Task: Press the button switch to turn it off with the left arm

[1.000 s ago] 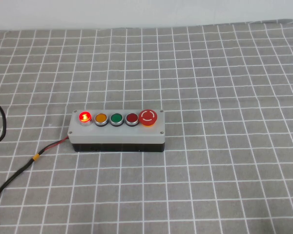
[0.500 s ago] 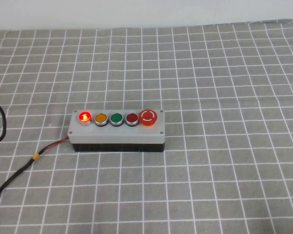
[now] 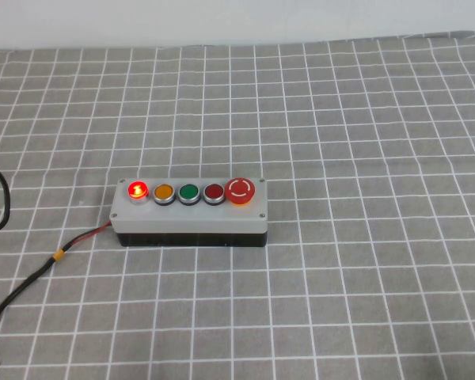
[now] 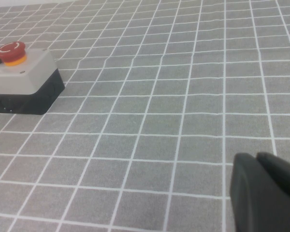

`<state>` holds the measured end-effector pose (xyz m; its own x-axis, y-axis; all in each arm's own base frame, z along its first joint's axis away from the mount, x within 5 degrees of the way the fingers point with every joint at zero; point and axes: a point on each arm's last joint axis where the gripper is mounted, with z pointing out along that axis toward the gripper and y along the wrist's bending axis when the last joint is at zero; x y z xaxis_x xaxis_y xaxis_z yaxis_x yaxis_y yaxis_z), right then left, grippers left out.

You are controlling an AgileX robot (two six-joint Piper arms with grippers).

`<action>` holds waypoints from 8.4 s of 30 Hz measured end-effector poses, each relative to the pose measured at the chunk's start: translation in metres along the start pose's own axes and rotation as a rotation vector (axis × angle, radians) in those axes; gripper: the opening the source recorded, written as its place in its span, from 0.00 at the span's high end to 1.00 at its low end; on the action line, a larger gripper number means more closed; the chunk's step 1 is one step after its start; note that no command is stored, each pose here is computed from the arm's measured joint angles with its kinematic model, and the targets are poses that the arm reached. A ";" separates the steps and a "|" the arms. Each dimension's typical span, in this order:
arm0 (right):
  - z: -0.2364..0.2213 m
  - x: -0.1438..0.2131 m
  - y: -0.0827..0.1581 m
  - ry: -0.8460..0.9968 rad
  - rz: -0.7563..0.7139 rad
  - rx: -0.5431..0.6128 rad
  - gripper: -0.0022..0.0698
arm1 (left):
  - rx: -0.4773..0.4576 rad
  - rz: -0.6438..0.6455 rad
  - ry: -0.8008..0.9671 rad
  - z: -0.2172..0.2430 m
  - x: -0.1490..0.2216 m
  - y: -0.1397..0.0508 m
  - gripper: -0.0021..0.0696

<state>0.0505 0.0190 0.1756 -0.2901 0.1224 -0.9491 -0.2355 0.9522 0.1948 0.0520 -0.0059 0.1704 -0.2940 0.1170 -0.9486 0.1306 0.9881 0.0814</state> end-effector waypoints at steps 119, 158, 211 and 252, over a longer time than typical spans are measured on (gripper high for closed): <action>0.000 0.000 0.000 0.000 0.000 0.000 0.99 | 0.262 0.223 0.961 0.303 -0.181 -0.066 0.98; 0.000 0.000 0.000 0.000 0.000 0.000 0.99 | 0.252 0.220 0.855 0.257 -0.221 -0.056 0.98; 0.000 0.000 0.000 0.000 0.000 0.000 0.99 | 0.029 0.078 -0.565 -0.017 -0.083 0.002 0.98; 0.000 0.000 0.000 0.000 0.000 0.000 0.99 | 0.024 0.004 0.001 0.000 0.000 -0.001 0.98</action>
<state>0.0505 0.0190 0.1756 -0.2901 0.1224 -0.9491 -0.2355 0.9522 0.1948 0.0517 -0.0071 0.1705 -0.2941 0.1207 -0.9481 0.1548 0.9849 0.0774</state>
